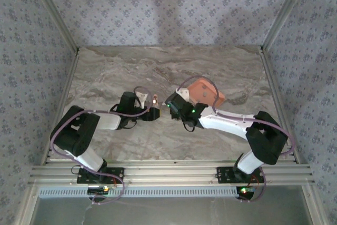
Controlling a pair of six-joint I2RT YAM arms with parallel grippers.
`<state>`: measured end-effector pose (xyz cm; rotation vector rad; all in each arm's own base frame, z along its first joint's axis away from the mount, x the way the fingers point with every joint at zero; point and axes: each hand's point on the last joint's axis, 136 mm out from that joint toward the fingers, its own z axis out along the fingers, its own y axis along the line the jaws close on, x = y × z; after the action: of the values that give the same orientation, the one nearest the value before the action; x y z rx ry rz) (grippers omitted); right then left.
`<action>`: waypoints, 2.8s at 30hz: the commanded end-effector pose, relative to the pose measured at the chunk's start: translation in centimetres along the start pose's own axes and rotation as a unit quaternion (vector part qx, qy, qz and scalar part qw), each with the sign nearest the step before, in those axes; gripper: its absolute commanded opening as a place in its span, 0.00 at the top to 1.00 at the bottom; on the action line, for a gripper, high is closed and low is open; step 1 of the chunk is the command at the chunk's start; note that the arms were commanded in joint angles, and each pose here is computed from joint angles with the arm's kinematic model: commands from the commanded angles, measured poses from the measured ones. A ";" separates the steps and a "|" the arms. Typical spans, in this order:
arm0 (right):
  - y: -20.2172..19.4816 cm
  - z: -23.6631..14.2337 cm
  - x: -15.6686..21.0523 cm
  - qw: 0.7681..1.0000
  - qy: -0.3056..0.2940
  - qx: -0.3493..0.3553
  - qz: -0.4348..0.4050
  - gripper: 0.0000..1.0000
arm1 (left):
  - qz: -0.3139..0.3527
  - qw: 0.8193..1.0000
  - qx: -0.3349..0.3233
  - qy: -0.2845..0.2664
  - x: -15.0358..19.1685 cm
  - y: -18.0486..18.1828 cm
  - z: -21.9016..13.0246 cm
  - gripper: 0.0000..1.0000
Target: Load the staples into the stapler
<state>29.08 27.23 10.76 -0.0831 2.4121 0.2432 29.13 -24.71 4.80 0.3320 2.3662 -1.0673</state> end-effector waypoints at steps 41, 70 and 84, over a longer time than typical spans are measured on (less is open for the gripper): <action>8.1 4.9 -0.6 0.997 0.045 -0.031 -0.047 0.85 | -0.019 0.967 -0.183 -0.175 -0.4 5.4 -11.0 0.21; 8.7 8.0 2.1 0.993 0.102 -0.010 -0.061 0.85 | -0.015 0.965 -0.194 -0.178 0.3 6.3 -11.6 0.20; 7.8 8.1 3.3 0.990 0.126 0.007 -0.064 0.85 | -0.009 0.965 -0.196 -0.177 0.3 6.3 -11.7 0.20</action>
<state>31.60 36.95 5.10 -0.2695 2.5874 0.2168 27.35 -12.04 7.02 -0.0459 2.2012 -0.6020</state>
